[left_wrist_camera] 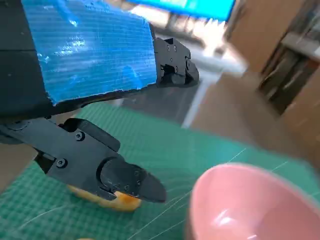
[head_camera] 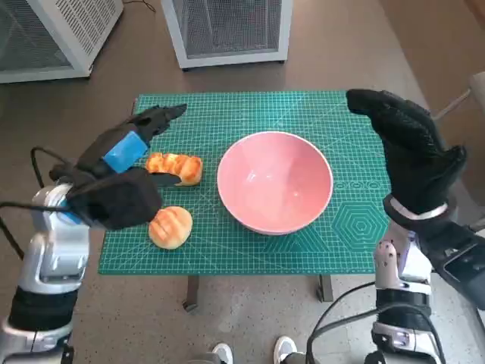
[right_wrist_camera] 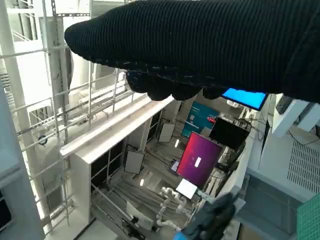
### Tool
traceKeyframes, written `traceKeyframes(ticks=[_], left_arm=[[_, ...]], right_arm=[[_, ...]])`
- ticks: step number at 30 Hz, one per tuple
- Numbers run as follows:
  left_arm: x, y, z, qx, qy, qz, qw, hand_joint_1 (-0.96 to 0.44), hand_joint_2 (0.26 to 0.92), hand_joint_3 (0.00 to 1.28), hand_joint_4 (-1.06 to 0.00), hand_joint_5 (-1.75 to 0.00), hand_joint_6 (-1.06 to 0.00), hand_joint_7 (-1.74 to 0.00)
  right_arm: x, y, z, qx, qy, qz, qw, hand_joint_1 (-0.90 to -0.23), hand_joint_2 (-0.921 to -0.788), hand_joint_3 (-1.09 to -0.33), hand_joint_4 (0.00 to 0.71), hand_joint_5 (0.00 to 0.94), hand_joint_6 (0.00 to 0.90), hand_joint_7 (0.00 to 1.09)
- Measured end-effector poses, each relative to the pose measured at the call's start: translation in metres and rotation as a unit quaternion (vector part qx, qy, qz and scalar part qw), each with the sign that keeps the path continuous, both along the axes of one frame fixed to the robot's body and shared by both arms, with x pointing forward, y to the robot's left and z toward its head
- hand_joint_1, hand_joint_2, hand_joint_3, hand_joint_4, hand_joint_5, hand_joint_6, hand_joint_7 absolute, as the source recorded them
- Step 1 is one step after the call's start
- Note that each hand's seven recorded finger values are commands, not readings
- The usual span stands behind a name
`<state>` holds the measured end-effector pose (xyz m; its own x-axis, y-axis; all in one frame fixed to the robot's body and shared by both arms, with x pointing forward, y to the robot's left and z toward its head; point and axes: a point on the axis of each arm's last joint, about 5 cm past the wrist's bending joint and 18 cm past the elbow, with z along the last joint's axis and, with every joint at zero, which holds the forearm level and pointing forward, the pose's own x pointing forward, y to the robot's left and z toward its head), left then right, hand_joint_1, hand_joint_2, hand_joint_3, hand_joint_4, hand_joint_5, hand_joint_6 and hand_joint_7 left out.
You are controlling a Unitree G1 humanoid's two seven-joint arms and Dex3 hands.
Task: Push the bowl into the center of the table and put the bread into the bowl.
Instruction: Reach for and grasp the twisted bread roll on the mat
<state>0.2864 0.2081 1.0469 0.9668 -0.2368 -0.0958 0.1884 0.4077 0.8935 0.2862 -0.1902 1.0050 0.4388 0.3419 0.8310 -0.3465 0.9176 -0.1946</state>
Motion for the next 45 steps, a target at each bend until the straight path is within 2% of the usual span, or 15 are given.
traceKeyframes(ticks=[14,25,31,37,39,42,44,45], left_arm=[[0.03,-0.011,-0.016,0.082,0.088,0.032,0.992,-0.06,0.757,0.01,-0.07,0.0,-0.27,-0.02],[0.055,-0.012,-0.039,0.12,0.125,0.06,0.983,-0.11,0.757,0.01,-0.09,-0.01,-0.28,-0.02],[0.064,-0.011,-0.05,0.126,0.143,0.077,0.979,-0.1,0.76,0.01,-0.13,-0.02,-0.3,-0.02],[0.069,-0.009,-0.056,0.12,0.153,0.094,0.976,0.0,0.8,0.03,-0.21,-0.04,-0.36,-0.04],[0.069,-0.008,-0.058,0.12,0.152,0.099,0.976,0.02,0.822,0.04,-0.27,-0.04,-0.41,-0.05],[0.069,-0.008,-0.062,0.127,0.141,0.1,0.977,0.03,0.855,0.05,-0.43,-0.06,-0.51,-0.08],[0.069,-0.007,-0.065,0.135,0.127,0.098,0.978,0.03,0.877,0.05,-0.6,-0.1,-0.62,-0.11],[0.068,-0.007,-0.067,0.141,0.118,0.095,0.978,0.03,0.881,0.05,-0.64,-0.11,-0.64,-0.12]], right_arm=[[-0.0015,0.0,-0.001,0.002,0.007,0.002,1.0,-0.506,-0.921,-0.491,0.332,0.008,0.054,0.54],[-0.0015,0.0,-0.002,0.002,0.009,0.001,1.0,-0.506,-0.921,-0.491,0.333,0.006,0.054,0.54],[-0.0016,-0.001,-0.003,0.003,0.011,0.001,0.9999,-0.506,-0.921,-0.492,0.333,0.006,0.053,0.54],[-0.0018,-0.001,-0.004,0.002,0.012,0.0,0.9999,-0.506,-0.921,-0.492,0.334,0.005,0.053,0.54],[-0.002,-0.001,-0.004,0.003,0.012,0.0,0.9999,-0.506,-0.921,-0.492,0.334,0.005,0.052,0.54],[-0.0027,-0.001,-0.005,0.003,0.014,-0.001,0.9999,-0.506,-0.921,-0.492,0.334,0.005,0.051,0.54],[-0.0034,-0.001,-0.006,0.004,0.015,-0.002,0.9999,-0.506,-0.921,-0.492,0.334,0.005,0.05,0.54],[-0.0038,-0.002,-0.006,0.004,0.015,-0.002,0.9999,-0.506,-0.921,-0.491,0.334,0.005,0.049,0.54]])
